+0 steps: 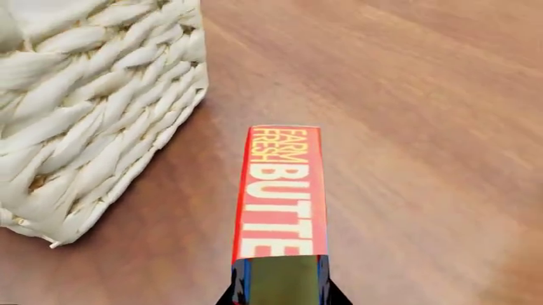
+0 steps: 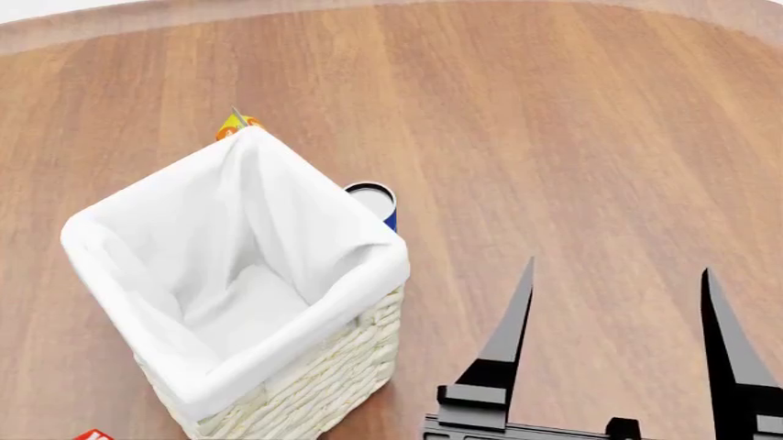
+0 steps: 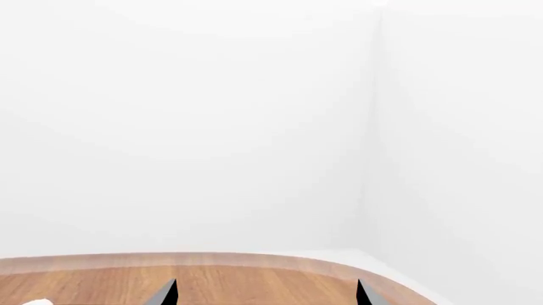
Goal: Pick up the butter and put it in the basket.
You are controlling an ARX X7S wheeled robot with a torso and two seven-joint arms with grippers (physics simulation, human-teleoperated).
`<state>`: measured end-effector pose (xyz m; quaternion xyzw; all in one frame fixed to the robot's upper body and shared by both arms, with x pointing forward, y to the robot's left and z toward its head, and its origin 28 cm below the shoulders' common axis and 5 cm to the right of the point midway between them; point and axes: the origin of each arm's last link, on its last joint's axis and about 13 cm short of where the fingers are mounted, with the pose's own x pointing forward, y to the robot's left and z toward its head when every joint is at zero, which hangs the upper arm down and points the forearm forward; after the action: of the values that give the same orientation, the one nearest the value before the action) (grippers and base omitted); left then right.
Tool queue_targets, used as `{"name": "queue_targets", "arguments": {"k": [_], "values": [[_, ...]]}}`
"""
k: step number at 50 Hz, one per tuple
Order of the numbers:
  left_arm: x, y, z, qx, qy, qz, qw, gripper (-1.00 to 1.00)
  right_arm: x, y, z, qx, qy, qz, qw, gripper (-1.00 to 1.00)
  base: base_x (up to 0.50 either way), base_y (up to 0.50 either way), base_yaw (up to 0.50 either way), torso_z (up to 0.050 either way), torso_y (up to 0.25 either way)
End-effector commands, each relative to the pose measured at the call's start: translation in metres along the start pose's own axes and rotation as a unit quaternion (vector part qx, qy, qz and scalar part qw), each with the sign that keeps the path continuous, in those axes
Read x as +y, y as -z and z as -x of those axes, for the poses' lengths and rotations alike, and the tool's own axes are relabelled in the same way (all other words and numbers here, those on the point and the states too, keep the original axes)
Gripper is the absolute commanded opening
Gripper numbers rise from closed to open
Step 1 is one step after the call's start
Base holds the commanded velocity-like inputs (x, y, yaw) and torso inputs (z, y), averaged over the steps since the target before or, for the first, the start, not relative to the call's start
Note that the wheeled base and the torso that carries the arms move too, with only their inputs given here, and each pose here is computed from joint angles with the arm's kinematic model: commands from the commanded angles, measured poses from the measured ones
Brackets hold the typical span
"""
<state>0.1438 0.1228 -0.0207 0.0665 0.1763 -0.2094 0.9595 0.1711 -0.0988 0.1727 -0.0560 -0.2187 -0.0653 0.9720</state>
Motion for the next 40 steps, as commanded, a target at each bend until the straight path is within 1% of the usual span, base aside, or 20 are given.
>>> {"name": "queue_targets", "arguments": {"k": [1, 3, 5, 8, 14, 20, 29, 32, 40], "values": [[-0.005, -0.035, 0.012, -0.066, 0.032, -0.005, 0.997, -1.00, 0.000, 0.001, 0.000, 0.000, 0.001, 0.000, 1.000, 1.00, 0.00, 0.00, 0.00, 0.000, 0.000], [-0.005, -0.040, 0.014, -0.072, 0.034, -0.005, 0.997, -1.00, 0.000, 0.001, 0.000, 0.000, 0.001, 0.000, 1.000, 1.00, 0.00, 0.00, 0.00, 0.000, 0.000], [-0.007, -0.049, 0.019, -0.089, 0.045, -0.001, 0.995, -1.00, 0.000, 0.001, 0.000, 0.000, 0.001, 0.000, 1.000, 1.00, 0.00, 0.00, 0.00, 0.000, 0.008], [-0.008, -0.060, 0.025, -0.104, 0.045, 0.000, 0.994, -1.00, 0.000, 0.000, 0.000, 0.000, 0.001, -0.001, 1.000, 1.00, 0.00, 0.00, 0.00, 0.000, 0.000], [-0.010, -0.072, 0.032, -0.121, 0.051, -0.006, 0.991, -1.00, -0.001, -0.002, 0.000, -0.002, 0.002, -0.001, 1.000, 1.00, 0.00, 0.00, 0.00, 0.000, 0.000], [-0.009, -0.083, 0.037, -0.138, 0.047, -0.008, 0.989, -1.00, -0.001, -0.002, 0.000, -0.003, 0.002, -0.002, 1.000, 1.00, 0.00, 0.00, 0.00, 0.000, 0.000], [-0.006, -0.100, 0.041, -0.161, 0.032, -0.016, 0.986, -1.00, -0.002, -0.003, 0.000, -0.005, 0.003, -0.004, 1.000, 1.00, 0.00, 0.00, 0.00, 0.000, 0.001], [-0.003, -0.105, 0.040, -0.168, 0.020, -0.018, 0.985, -1.00, -0.002, -0.003, 0.000, -0.005, 0.003, -0.004, 1.000, 1.00, 0.00, 0.00, 0.00, 0.000, 0.000], [0.006, -0.108, 0.035, -0.174, -0.009, -0.032, 0.984, -1.00, -0.002, -0.004, 0.000, -0.006, 0.004, -0.004, 1.000, 1.00, 0.00, 0.00, 0.00, 0.000, 0.001]]}}
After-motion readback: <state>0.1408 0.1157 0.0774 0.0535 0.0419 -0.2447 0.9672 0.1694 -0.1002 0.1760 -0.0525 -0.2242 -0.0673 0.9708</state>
